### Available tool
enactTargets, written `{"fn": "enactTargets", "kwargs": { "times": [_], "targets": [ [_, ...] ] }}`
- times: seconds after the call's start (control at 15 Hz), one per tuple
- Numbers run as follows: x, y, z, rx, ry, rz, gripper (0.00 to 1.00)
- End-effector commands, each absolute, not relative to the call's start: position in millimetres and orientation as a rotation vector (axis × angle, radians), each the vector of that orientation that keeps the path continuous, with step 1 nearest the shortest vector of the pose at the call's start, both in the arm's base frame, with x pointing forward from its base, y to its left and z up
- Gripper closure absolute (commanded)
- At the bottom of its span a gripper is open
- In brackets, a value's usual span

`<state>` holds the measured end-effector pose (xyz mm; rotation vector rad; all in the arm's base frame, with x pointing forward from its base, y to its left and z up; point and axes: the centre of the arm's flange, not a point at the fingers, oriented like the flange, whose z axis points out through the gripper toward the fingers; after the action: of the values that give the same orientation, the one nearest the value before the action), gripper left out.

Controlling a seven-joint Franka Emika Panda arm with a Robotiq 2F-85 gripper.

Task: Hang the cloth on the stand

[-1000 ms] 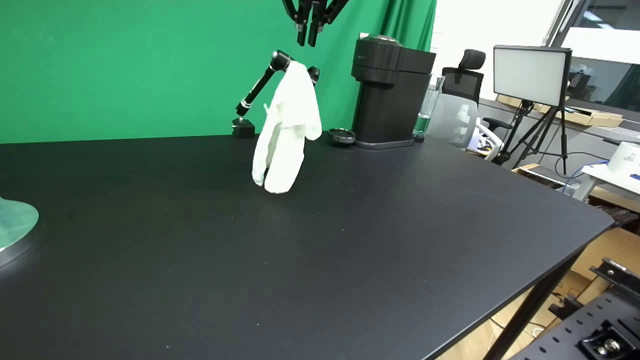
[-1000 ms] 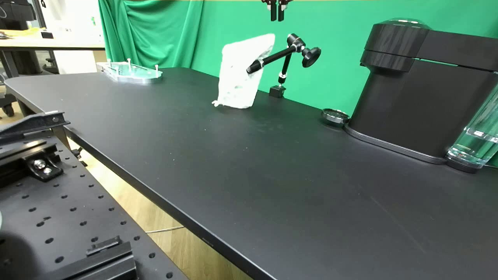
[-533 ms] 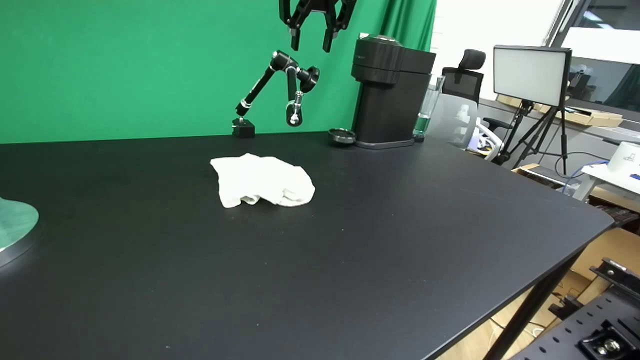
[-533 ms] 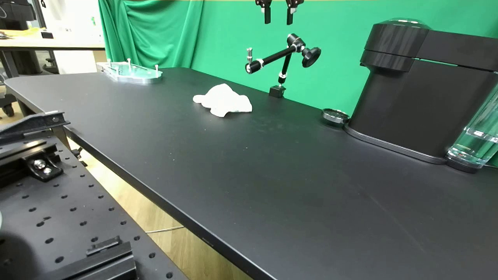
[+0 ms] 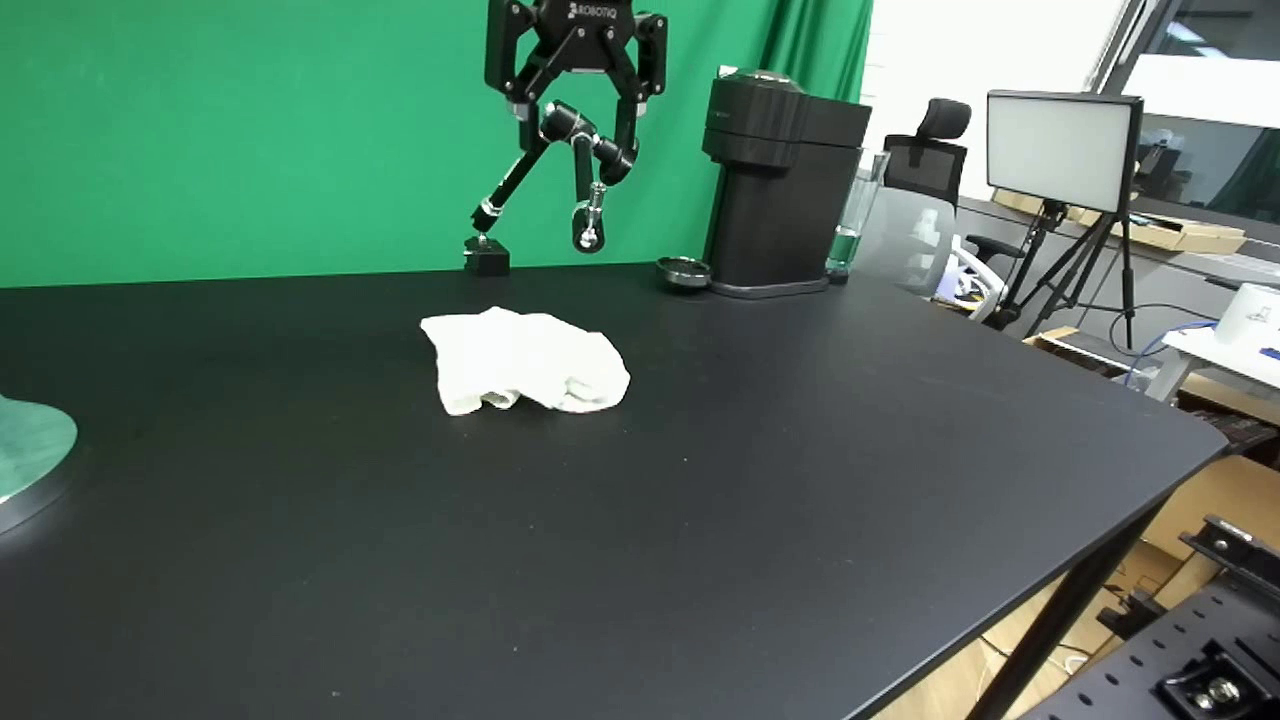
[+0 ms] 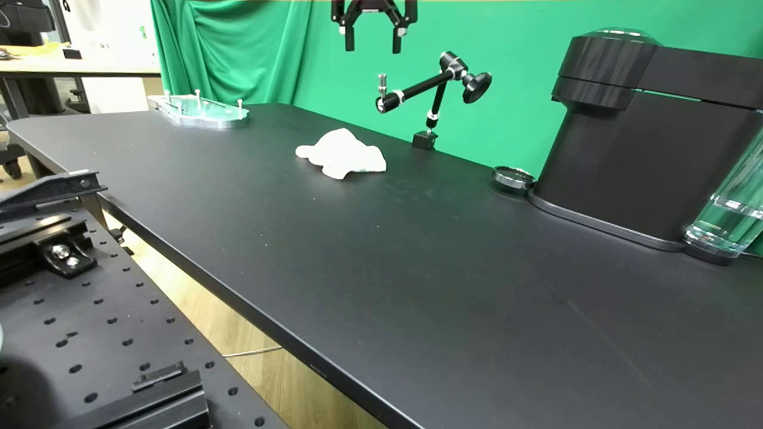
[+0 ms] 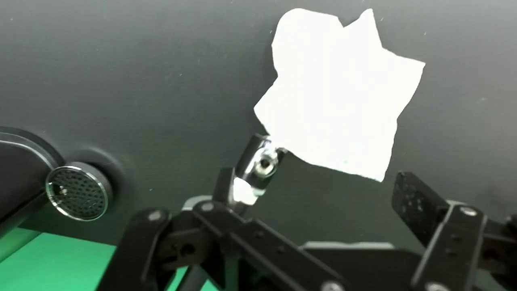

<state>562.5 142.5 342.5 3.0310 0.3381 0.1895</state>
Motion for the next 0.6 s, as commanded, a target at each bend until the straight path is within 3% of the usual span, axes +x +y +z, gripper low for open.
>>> {"fn": "enactTargets", "kwargs": {
  "times": [0.0, 0.53],
  "targets": [
    [526.3, 176.5, 326.5, 2.976, 0.537, 0.062, 0.00],
    [516.1, 181.0, 252.5, 2.946, 0.523, 0.010, 0.00]
  ]
}}
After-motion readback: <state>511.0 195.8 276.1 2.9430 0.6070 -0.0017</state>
